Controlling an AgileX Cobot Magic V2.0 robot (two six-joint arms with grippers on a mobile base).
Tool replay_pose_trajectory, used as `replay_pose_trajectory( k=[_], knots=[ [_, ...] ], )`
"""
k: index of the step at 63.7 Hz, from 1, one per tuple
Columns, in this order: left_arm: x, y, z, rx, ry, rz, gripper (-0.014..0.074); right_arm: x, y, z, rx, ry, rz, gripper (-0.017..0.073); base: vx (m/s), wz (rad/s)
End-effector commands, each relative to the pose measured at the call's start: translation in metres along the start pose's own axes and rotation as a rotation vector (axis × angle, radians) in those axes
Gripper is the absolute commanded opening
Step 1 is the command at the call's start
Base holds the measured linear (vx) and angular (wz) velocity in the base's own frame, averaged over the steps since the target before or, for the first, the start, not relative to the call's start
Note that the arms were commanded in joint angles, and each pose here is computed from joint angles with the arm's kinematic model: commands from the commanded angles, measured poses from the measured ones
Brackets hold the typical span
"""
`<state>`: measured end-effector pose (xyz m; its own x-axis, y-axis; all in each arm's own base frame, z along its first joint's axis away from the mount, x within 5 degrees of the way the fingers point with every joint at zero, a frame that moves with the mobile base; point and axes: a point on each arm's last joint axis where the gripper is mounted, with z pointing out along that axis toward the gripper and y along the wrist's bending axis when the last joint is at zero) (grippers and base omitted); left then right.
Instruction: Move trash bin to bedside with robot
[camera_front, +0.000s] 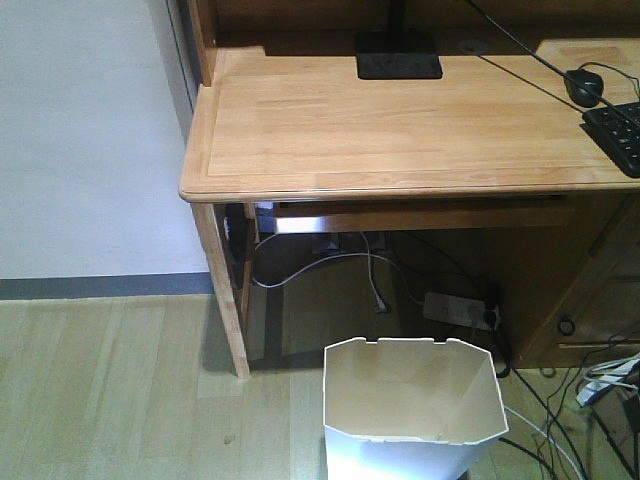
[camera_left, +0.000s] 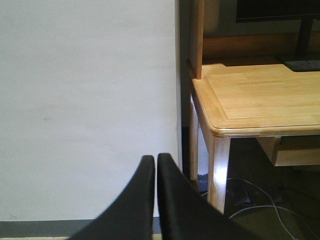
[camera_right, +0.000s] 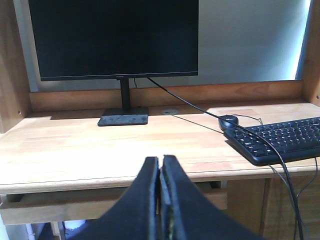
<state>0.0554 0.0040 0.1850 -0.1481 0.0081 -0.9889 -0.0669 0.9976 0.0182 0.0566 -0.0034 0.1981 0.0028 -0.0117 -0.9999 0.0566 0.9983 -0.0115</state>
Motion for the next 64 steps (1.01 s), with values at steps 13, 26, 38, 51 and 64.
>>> replay_pose_trajectory(
  k=[13, 26, 38, 51, 64],
  knots=[
    [-0.001, 0.0, 0.0, 0.0, -0.067, -0.004, -0.0006, -0.004, 0.0, -0.001, 0.002, -0.072, -0.006, -0.0009, 0.0, 0.0],
    [-0.001, 0.0, 0.0, 0.0, -0.067, -0.004, -0.0006, -0.004, 0.0, -0.001, 0.002, -0.072, -0.006, -0.0009, 0.0, 0.0],
    [-0.001, 0.0, 0.0, 0.0, -0.067, -0.004, -0.0006, -0.004, 0.0, -0.001, 0.002, -0.072, -0.006, -0.0009, 0.0, 0.0],
    [-0.001, 0.0, 0.0, 0.0, -0.067, -0.004, -0.0006, -0.006, 0.0, -0.001, 0.001, -0.089, -0.009, -0.0009, 0.0, 0.0],
    [-0.001, 0.0, 0.0, 0.0, -0.067, -0.004, -0.0006, -0.027, 0.001, -0.004, 0.003, -0.252, -0.1, -0.0009, 0.0, 0.0]
  ],
)
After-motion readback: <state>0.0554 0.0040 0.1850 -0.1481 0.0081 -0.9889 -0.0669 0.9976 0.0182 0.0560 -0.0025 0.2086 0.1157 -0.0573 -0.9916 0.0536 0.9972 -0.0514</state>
